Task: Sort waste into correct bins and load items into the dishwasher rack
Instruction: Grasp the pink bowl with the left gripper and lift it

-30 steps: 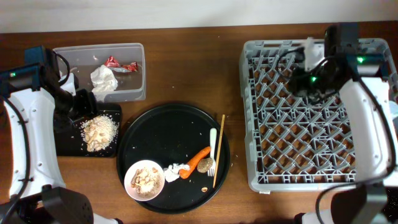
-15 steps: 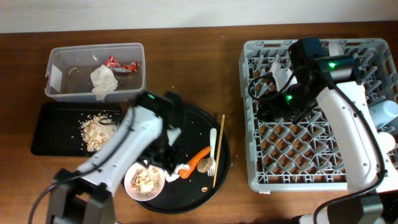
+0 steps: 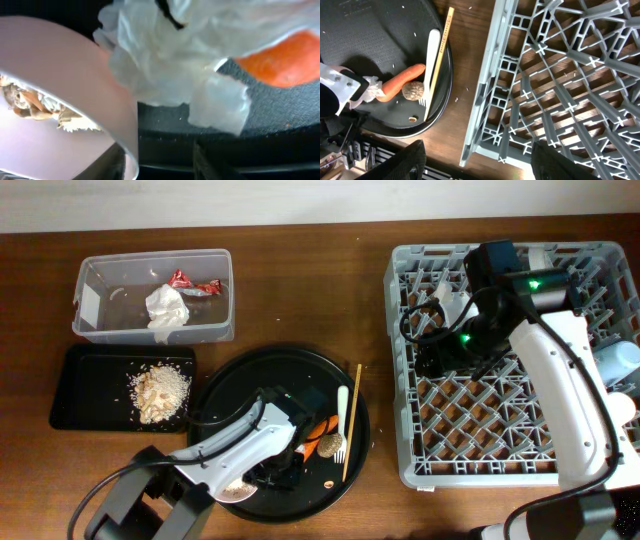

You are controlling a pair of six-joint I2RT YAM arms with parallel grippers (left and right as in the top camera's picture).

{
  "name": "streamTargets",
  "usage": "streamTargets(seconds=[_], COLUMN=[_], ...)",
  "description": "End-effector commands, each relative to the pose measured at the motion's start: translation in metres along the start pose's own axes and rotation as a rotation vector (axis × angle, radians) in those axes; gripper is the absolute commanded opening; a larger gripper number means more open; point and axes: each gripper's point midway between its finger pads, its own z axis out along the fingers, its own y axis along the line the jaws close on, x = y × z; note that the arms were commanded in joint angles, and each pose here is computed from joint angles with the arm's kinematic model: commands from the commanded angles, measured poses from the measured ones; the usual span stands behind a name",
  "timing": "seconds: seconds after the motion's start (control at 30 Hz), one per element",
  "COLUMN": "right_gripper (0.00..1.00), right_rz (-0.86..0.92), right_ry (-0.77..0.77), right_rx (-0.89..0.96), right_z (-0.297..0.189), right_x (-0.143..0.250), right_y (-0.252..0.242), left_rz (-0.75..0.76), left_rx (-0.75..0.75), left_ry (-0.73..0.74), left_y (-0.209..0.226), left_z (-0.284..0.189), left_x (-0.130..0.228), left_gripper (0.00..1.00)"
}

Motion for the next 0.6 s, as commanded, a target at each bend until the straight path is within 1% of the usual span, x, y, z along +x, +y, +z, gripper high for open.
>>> streamTargets(seconds=[0.0,0.03,0.1,0.23,0.27,0.33,0.4,0.57], right_gripper=[0.71,0.71,0.71,0.70,0.70,0.70,0.70,0.70], right_rz=[0.009,0.011,0.013,0.013,0.014,0.014,0.014,0.015], right_ry=[-0.002,0.004,0.012,0.013,0.015,0.015,0.015,0.020], right_rx=[0.010,0.010,0.009,0.009,0.009,0.009,0.009,0.009], right_z=[-0.002,-0.002,-0.002,-0.002,-0.002,-0.002,-0.002,-0.002], right_x=[0.001,0.002,0.004,0.004,0.005,0.005,0.005,0.006], right_y=[-0.003,-0.003,-0.002,-0.002,-0.002,-0.002,-0.002,-0.002], left_rz=[-0.014,-0.014,-0.017,-0.017,-0.017,-0.018,-0.018,-0.019], left_rx=[-0.017,-0.022,-0.024,-0.047,-0.044,-0.044,-0.062,-0.052], left_ry=[-0.007,0.001,0.002,-0.007,-0.013,-0.017,-0.027,-0.049], left_y=[0.003,0.005,0.006,0.010,0.009,0.009,0.012,0.009], left_z=[0.001,0.004,0.013,0.014,0.014,0.014,0.014,0.008], left_x=[0.000,0.003,0.005,0.004,0.002,0.001,-0.001,-0.007], left_gripper=[0.38,0.31,0.30,0.25,0.16,0.11,0.02,0.01])
